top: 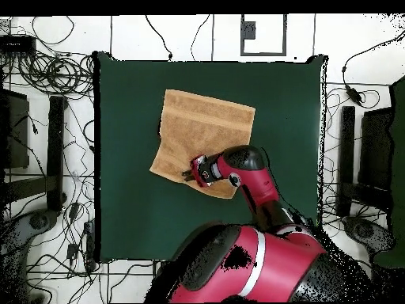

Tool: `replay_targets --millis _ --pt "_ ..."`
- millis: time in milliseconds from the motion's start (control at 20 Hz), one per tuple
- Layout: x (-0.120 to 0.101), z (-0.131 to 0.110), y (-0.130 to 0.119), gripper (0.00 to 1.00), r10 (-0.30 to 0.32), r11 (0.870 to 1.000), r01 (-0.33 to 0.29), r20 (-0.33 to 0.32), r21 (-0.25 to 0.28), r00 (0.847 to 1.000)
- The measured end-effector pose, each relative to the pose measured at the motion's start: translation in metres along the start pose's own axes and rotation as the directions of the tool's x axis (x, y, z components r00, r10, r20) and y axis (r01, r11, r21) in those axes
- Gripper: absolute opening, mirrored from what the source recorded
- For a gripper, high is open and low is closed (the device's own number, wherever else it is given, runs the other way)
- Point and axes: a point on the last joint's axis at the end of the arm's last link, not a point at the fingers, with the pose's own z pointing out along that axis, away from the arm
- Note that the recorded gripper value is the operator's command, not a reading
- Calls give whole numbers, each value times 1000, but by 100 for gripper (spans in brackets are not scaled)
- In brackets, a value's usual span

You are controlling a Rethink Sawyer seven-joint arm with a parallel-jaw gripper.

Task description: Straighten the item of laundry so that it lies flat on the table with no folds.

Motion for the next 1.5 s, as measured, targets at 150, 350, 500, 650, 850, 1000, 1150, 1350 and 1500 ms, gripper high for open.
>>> replay_targets --millis 150,350,500,650,850,1000,1150,1350,1500 --pt "2 4 2 0 3 1000 -3 -10 -6 1000" --pt "6 9 2 0 13 1000 -13 -30 -14 999" --pt "9 15 2 0 18 1000 -19 -50 -22 999" --pt "14 28 1 0 25 999 -28 -89 -27 996" --pt "15 33 -1 0 31 999 -35 -116 -31 993" --pt "13 32 -4 0 33 999 -37 -128 -31 991" --pt "14 30 -13 0 25 1000 -27 -163 -14 986" --pt "15 25 -32 0 7 1000 -2 -241 21 970" --pt "13 21 -42 0 4 999 6 -286 34 958"
